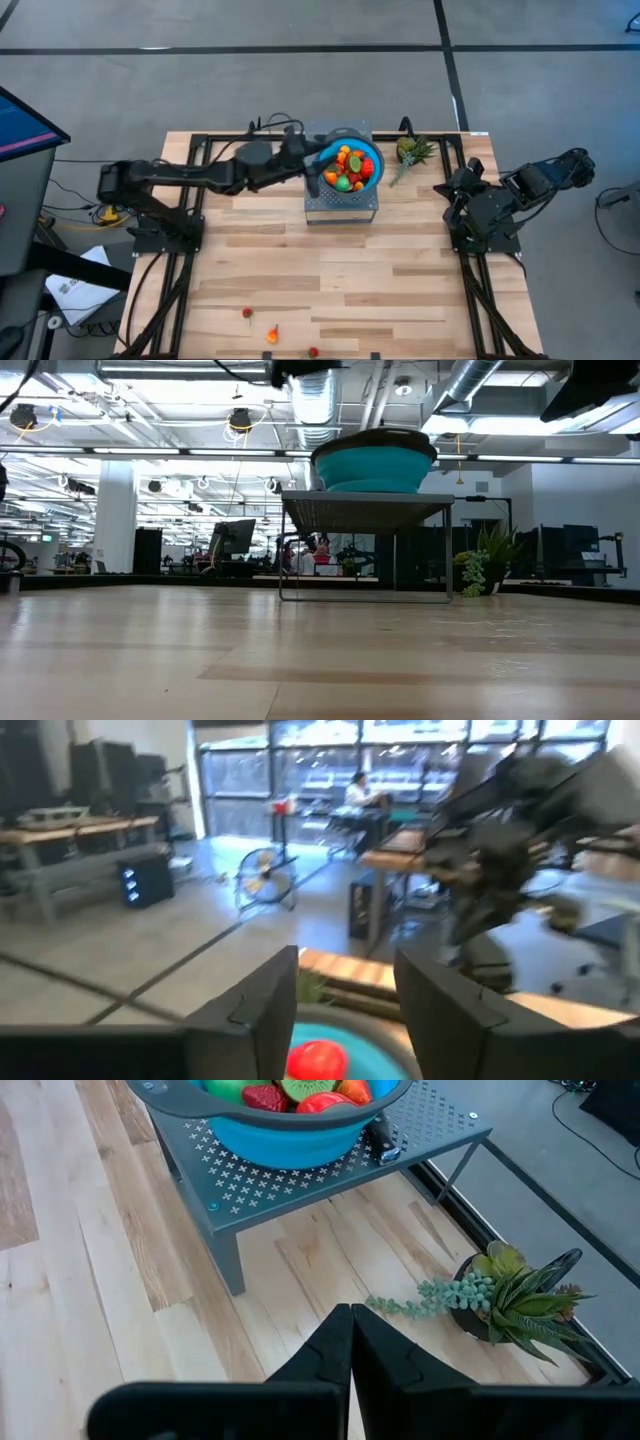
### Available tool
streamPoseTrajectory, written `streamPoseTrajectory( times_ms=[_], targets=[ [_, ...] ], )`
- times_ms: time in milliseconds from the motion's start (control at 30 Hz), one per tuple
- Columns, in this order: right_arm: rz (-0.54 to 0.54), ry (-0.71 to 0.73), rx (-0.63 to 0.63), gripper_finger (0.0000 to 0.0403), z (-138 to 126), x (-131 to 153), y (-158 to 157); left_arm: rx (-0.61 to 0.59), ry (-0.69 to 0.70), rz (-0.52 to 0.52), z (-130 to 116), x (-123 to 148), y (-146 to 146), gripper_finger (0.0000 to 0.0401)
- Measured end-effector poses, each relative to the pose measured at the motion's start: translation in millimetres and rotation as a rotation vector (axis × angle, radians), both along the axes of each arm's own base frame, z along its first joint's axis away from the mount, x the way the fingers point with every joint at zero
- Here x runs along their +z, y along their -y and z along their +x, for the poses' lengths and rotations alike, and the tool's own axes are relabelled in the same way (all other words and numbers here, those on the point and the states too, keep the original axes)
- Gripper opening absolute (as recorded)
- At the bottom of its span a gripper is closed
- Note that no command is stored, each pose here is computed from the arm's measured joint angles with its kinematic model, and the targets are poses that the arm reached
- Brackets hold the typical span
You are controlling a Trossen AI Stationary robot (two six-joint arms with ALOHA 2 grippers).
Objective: Pick & Place Fruit
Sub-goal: Put the top strawberry into the strainer bowl
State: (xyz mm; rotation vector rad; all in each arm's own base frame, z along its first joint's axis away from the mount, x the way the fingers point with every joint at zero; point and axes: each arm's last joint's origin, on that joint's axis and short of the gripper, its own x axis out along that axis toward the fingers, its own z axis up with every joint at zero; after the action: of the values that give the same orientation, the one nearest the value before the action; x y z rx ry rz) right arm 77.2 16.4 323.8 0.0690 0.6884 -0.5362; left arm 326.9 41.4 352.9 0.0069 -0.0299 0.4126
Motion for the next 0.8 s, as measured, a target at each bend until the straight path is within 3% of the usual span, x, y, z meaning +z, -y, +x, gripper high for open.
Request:
streamPoseTrajectory(
  times_ms=[233, 467, 800],
  targets=[
    [0.0, 0.0, 0.0, 0.0, 0, 0, 0, -0.12, 0.101, -0.015, -40, 22, 33, 0.0143],
    [0.001, 0.001, 0.0, 0.0, 0, 0, 0, -0.328, 0.113, -0.046, -73, 14, 70, 0.0133],
    [0.058, 0.04, -0.054, 0.0, 0, 0, 0, -0.454, 0.085, -0.269, -94, -9, 135, 0.0089]
  ],
)
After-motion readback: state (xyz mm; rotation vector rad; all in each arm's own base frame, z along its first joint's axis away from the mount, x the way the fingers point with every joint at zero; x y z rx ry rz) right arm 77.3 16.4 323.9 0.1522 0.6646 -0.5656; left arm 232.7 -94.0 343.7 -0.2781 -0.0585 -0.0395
